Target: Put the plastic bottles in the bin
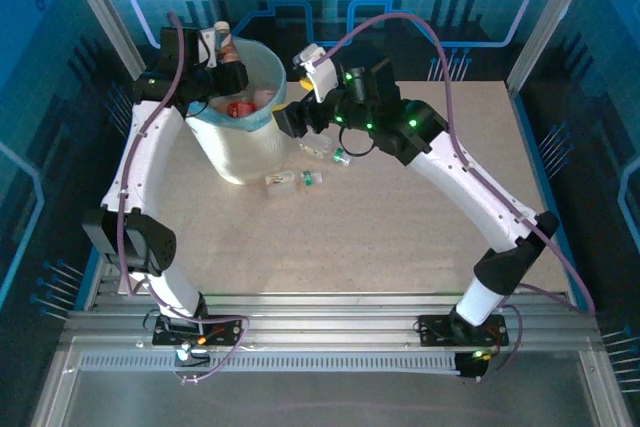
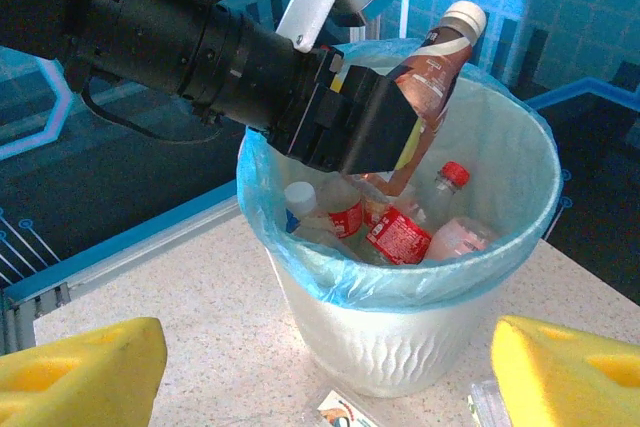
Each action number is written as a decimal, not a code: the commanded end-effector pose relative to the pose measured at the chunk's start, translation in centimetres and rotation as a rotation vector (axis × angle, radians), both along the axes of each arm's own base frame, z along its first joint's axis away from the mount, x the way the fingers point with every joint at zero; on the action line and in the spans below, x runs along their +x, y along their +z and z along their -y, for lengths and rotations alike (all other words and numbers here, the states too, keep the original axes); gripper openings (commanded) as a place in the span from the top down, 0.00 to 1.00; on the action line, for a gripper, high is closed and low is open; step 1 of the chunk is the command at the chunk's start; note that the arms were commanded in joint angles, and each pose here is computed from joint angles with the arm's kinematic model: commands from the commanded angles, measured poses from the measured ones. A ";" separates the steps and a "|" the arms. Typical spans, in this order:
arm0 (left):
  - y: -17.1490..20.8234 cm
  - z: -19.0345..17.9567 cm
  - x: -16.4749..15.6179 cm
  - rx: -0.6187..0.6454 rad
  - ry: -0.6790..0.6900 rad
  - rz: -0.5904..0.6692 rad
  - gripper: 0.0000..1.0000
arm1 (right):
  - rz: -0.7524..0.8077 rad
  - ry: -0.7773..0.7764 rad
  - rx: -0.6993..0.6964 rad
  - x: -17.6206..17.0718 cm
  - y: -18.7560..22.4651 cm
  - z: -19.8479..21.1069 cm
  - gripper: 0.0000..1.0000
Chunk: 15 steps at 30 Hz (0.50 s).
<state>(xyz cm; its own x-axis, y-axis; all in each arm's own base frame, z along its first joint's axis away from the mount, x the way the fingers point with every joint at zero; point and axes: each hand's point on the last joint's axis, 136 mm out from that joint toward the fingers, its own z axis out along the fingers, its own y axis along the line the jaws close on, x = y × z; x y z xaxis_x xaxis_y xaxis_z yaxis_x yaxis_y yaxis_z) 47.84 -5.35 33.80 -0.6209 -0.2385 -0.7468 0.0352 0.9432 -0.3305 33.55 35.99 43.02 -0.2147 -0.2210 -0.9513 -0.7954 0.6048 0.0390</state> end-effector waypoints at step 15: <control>0.0 0.0 0.2 -0.031 -0.005 -0.010 0.16 | 0.023 -0.027 0.003 -0.7 1.0 2.6 0.13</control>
<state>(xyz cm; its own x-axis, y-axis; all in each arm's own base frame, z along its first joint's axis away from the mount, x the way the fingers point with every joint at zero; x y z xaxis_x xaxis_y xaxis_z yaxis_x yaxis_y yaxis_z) 48.50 -5.56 32.34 -0.6466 -0.2422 -0.7233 0.0292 0.9397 -0.3408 33.20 34.33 43.31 -0.2127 -0.2190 -0.9522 -0.7842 0.6196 0.0326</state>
